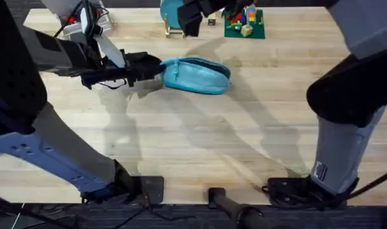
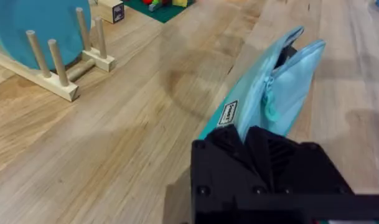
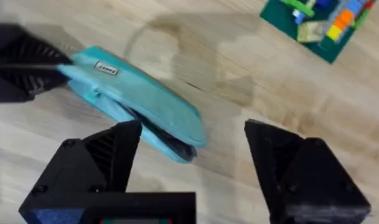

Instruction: Unzip the bag, pick up the pens from the table one at a time and place them inside, then zip the bag closed.

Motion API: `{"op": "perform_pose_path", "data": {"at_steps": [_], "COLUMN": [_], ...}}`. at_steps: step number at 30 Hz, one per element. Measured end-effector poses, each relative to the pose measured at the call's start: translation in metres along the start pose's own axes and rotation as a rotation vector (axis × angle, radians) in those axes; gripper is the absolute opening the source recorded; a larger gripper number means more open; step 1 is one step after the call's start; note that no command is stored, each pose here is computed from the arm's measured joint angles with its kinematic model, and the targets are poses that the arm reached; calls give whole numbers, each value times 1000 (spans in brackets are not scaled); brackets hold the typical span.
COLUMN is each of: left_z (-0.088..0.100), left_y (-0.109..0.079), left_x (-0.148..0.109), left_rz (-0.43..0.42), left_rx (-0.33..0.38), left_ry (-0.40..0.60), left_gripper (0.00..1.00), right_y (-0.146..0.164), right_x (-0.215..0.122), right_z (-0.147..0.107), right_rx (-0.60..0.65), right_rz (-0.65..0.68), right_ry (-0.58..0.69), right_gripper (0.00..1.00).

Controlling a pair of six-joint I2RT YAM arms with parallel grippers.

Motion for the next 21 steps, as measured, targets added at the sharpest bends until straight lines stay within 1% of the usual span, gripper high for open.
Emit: {"op": "perform_pose_path", "data": {"at_steps": [7, 11, 17, 21], "left_z": [0, 0, 0, 0], "left_y": [0, 0, 0, 0], "left_x": [0, 0, 0, 0], "left_rz": [0, 0, 0, 0], "left_rx": [0, 0, 0, 0], "left_ry": [0, 0, 0, 0], "left_gripper": [42, 42, 41, 42], "right_y": [-46, -68, -75, -79], "right_x": [6, -2, -49, -78], "right_z": [4, -1, -10, -25], "right_rx": [177, 235, 256, 259], "right_rz": [18, 10, 49, 57], "right_ry": [67, 96, 9, -5], "right_gripper": [995, 996, 996, 996]}}
Point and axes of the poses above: each hand's point on the last joint's axis, 136 mm out from that joint toward the fingers, its own x axis out along the fingers, its own y axis along the line the jaws close on, z = x × y, the point moved 10 cm from there along -x, back along the fingers, and after that the axes turned 8 degrees about x, right-handed, at the moved point
